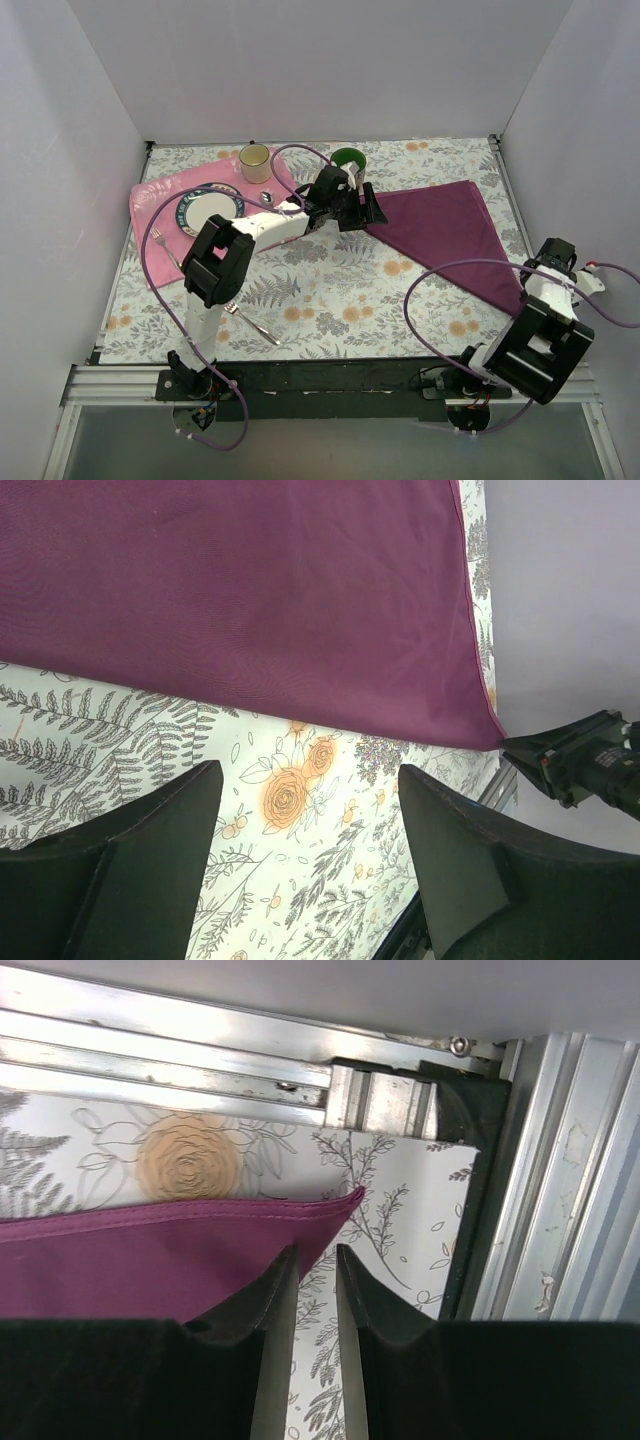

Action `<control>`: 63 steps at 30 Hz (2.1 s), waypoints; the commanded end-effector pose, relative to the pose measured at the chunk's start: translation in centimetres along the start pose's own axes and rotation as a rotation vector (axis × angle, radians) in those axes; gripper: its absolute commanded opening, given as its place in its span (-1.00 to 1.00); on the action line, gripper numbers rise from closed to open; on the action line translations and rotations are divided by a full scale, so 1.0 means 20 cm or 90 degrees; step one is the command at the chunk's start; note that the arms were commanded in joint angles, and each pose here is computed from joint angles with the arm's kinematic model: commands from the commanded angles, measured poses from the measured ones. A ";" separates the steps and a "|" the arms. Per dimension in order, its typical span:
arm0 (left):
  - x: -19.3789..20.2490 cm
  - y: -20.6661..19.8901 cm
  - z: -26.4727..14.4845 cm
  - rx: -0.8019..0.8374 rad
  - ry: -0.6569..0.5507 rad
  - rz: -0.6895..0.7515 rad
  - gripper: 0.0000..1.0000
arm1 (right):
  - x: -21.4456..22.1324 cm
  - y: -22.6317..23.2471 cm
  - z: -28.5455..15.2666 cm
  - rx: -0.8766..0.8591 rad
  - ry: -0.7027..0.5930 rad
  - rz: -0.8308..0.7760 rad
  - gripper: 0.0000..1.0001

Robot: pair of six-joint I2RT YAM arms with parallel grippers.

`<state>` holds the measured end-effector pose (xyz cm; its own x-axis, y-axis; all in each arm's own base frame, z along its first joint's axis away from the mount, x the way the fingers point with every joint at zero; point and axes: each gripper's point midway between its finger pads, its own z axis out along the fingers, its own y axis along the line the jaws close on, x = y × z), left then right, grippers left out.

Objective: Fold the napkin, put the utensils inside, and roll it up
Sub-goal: Fold the napkin

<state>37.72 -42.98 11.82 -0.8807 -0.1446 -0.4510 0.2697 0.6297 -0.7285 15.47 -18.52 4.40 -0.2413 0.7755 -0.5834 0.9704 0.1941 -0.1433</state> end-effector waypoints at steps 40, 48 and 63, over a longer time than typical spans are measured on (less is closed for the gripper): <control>-0.20 -0.11 -0.16 0.029 -0.063 -0.011 0.52 | -0.08 0.47 -0.27 -0.144 -0.141 -0.133 -0.62; -0.21 0.02 0.03 -0.004 -0.051 0.011 0.39 | 0.14 0.63 -0.19 -0.180 -0.033 -0.227 -0.63; -0.24 0.26 0.24 -0.078 -0.058 0.051 0.03 | 0.16 0.30 0.02 -0.076 -0.002 -0.169 -0.63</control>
<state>43.83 -42.43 4.87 -0.8580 -0.1460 -0.4925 0.2359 0.7396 -0.6303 22.00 -14.66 1.93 -0.4814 0.6933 -0.5362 0.8642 0.4777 -0.1582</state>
